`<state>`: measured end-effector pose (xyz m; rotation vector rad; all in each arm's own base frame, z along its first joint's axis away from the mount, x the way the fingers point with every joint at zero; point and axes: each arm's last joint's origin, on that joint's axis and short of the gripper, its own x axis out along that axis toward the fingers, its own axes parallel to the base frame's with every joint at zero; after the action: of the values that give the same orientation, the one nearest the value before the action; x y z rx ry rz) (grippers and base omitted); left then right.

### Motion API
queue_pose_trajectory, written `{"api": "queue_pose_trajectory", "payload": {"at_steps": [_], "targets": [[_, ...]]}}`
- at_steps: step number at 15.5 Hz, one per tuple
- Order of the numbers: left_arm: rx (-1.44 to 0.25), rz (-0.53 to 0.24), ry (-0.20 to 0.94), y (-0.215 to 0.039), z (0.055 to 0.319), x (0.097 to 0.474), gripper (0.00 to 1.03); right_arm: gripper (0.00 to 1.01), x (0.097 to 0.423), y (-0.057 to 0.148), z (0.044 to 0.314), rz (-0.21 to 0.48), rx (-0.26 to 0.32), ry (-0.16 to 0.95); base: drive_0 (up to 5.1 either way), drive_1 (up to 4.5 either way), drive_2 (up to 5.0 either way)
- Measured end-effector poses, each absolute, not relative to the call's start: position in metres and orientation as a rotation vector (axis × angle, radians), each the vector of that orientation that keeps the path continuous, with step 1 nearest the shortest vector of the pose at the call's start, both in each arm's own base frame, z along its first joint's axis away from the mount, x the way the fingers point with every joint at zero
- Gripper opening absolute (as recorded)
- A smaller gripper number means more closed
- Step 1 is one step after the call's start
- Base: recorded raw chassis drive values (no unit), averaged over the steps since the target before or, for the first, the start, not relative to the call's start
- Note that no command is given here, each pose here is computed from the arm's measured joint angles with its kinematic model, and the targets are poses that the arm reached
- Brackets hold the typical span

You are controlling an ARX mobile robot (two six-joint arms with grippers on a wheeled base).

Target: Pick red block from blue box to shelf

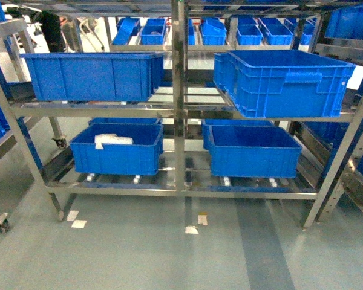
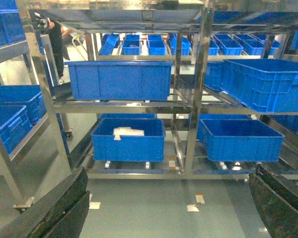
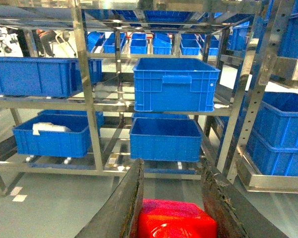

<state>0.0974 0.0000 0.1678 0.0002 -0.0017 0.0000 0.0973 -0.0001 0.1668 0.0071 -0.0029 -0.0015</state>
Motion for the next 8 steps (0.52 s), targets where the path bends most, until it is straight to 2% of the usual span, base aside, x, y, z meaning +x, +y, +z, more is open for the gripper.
{"api": "queue_pose_trajectory", "payload": {"at_steps": [8], "targets": [[0.0,0.0,-0.002,0.0,0.1678,0.0974,0.98,0.28,0.0973,-0.0001,0.1671,-0.002,0.007,-0.006,0.0,0.0,0.0]]}}
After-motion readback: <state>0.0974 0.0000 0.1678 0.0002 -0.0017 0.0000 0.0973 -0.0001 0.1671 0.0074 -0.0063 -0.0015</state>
